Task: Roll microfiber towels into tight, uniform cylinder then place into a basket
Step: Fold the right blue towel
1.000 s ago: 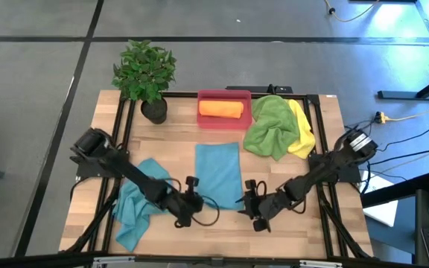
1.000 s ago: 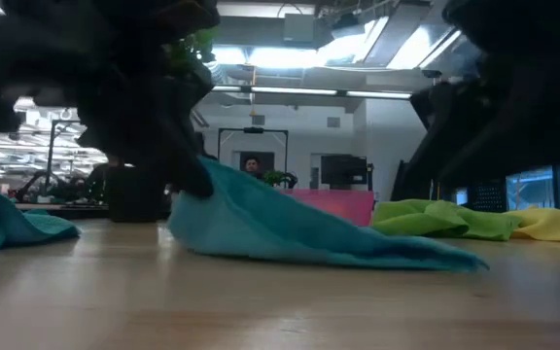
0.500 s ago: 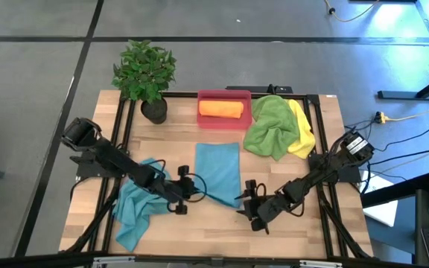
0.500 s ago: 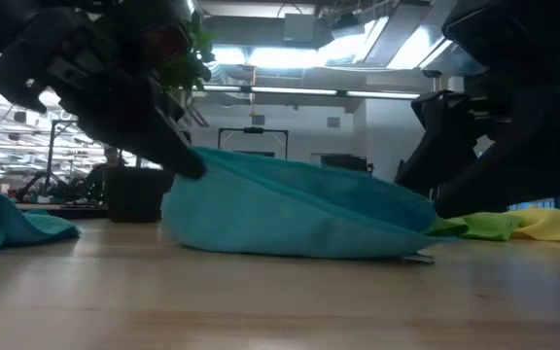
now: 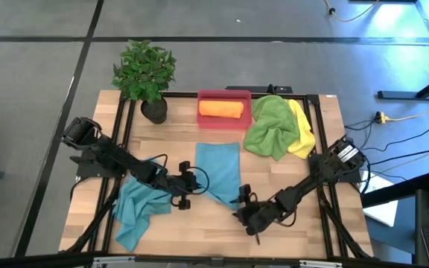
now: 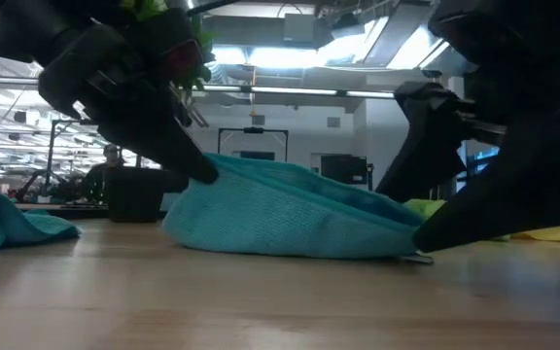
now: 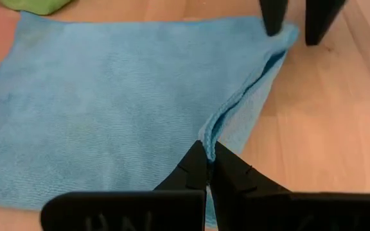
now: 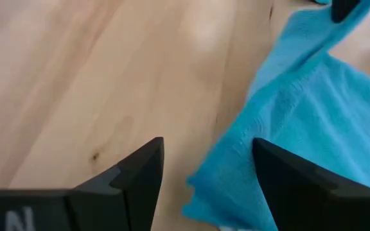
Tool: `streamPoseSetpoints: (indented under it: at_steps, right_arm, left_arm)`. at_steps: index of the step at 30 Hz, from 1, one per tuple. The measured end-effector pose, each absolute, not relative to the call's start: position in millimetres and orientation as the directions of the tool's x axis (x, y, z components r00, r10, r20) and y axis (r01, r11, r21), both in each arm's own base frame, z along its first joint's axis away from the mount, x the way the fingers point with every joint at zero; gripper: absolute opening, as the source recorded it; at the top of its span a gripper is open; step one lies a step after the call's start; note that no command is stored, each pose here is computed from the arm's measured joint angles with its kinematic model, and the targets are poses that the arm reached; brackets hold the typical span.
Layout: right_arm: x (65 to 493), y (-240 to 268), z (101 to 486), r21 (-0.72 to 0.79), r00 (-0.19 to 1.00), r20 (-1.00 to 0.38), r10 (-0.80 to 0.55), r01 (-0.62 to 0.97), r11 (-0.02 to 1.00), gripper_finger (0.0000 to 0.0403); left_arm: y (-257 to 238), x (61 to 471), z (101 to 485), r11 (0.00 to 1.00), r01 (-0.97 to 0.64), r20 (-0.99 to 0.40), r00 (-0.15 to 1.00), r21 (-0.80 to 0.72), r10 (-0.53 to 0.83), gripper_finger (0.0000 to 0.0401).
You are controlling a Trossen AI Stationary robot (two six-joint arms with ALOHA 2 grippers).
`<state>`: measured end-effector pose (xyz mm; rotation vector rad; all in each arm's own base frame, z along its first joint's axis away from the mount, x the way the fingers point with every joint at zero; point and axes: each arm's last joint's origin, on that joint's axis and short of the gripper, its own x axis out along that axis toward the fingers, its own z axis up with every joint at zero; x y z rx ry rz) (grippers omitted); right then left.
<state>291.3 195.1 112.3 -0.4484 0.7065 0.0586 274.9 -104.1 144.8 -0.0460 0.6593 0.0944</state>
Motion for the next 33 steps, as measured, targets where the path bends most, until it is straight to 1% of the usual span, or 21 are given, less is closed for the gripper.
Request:
streamPoseSetpoints:
  at_steps: [4,8,12,14,17,19,28,33]
  right_arm:
    - [301,200,109,-0.453,0.686,-0.697,-0.207,-0.198,0.869,0.0237]
    - [308,205,108,-0.487,0.633,-0.725,-0.271,-0.193,0.852,0.0237]
    - [308,209,108,-0.508,0.622,-0.722,-0.304,-0.177,0.843,0.0235]
    - [307,211,108,-0.522,0.624,-0.715,-0.316,-0.176,0.835,0.0227]
    - [303,214,108,-0.554,0.623,-0.704,-0.34,-0.184,0.812,0.02]
    - [302,214,108,-0.557,0.619,-0.707,-0.344,-0.187,0.809,0.0174]
    - [301,214,107,-0.539,0.614,-0.708,-0.349,-0.151,0.829,0.0016]
    - [303,210,108,-0.477,0.604,-0.722,-0.338,-0.081,0.875,0.0007]
  left_arm:
    - [-104,275,145,0.995,-0.098,-0.616,0.785,-0.017,0.067,0.0]
    - [-104,275,145,0.995,-0.098,-0.616,0.785,-0.016,0.067,0.0]
    - [-104,275,144,0.995,-0.097,-0.619,0.783,-0.014,0.068,0.0]
    - [-104,275,144,0.995,-0.097,-0.619,0.783,-0.013,0.068,0.0]
    - [-104,275,144,0.995,-0.096,-0.62,0.782,-0.012,0.068,0.0]
    - [-104,275,144,0.995,-0.096,-0.622,0.78,-0.012,0.068,0.0]
    - [-104,274,144,0.997,-0.077,-0.627,0.777,-0.009,0.054,0.0]
    - [-107,274,143,0.999,0.016,-0.646,0.762,-0.033,-0.033,0.0005]
